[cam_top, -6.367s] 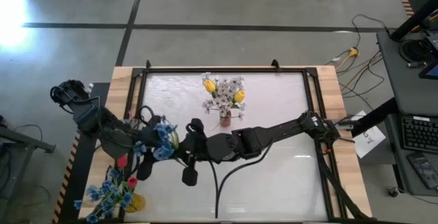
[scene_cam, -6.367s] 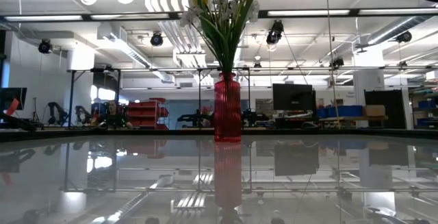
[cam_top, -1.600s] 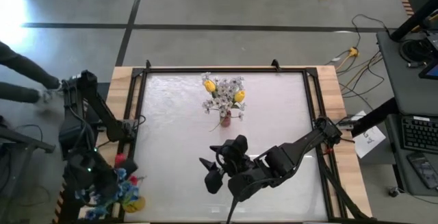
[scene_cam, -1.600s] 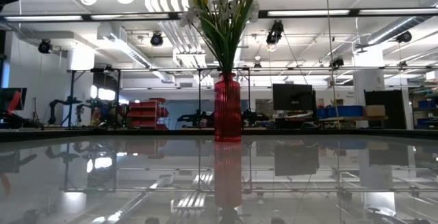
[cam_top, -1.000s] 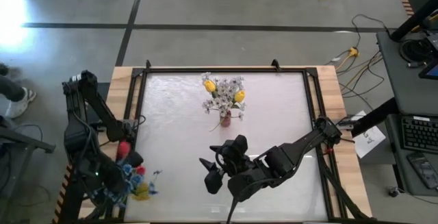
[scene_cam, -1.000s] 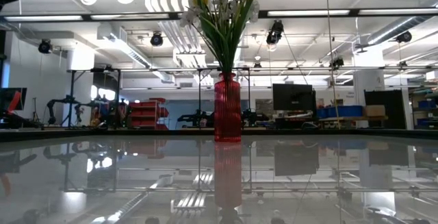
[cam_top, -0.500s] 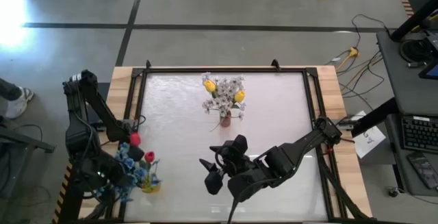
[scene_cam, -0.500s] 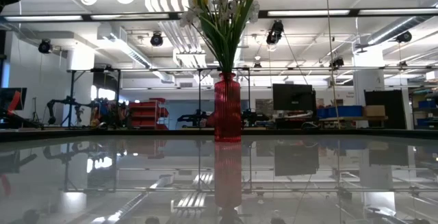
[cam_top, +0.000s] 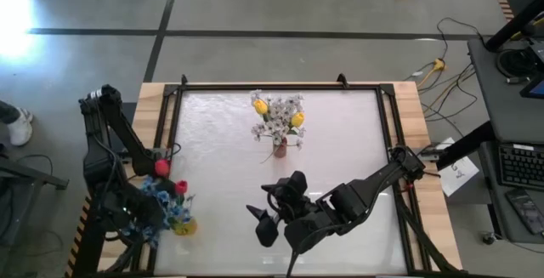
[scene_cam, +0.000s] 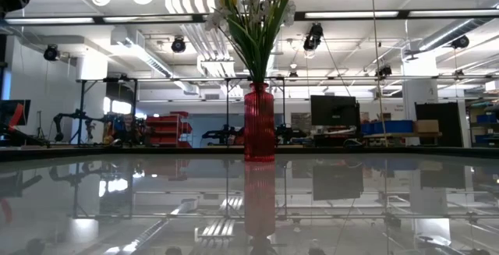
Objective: Sort flowers into vase by color
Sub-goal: Put the blue flower into the yellow flower vase
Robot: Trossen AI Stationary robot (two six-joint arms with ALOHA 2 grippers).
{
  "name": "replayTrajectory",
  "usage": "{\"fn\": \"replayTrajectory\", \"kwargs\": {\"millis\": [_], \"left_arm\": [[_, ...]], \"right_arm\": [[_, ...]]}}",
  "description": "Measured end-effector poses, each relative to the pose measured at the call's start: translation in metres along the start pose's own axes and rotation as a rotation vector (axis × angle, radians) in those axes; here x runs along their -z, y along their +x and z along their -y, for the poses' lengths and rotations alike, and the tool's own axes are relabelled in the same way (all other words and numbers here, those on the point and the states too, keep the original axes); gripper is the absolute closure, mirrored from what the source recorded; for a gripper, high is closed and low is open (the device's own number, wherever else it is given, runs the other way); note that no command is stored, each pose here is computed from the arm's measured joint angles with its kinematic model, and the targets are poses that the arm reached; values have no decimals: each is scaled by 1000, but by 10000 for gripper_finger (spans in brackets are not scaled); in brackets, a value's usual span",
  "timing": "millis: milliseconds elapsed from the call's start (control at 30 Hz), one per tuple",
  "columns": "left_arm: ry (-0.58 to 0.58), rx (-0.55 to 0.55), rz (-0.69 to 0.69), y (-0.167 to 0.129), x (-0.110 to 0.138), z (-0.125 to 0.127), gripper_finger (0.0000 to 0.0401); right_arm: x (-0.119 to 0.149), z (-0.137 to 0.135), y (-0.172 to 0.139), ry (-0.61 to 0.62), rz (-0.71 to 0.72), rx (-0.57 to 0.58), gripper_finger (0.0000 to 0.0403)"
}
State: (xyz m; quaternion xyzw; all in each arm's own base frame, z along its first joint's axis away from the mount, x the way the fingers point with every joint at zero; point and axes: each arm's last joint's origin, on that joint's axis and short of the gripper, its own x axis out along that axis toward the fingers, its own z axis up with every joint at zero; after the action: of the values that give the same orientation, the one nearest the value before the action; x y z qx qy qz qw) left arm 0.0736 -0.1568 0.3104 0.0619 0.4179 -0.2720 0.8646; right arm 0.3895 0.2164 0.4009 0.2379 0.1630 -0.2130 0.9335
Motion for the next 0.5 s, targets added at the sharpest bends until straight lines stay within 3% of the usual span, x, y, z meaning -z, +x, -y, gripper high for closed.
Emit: {"fn": "replayTrajectory", "kwargs": {"millis": [333,500], "left_arm": [[-112,6,-106,-31,-5,-7,204],[-93,62,-28,-60,-22,-7,166]], "right_arm": [[0,-1,0,-55,-19,-25,77],[-1,-1,0,-94,-15,-28,78]]}}
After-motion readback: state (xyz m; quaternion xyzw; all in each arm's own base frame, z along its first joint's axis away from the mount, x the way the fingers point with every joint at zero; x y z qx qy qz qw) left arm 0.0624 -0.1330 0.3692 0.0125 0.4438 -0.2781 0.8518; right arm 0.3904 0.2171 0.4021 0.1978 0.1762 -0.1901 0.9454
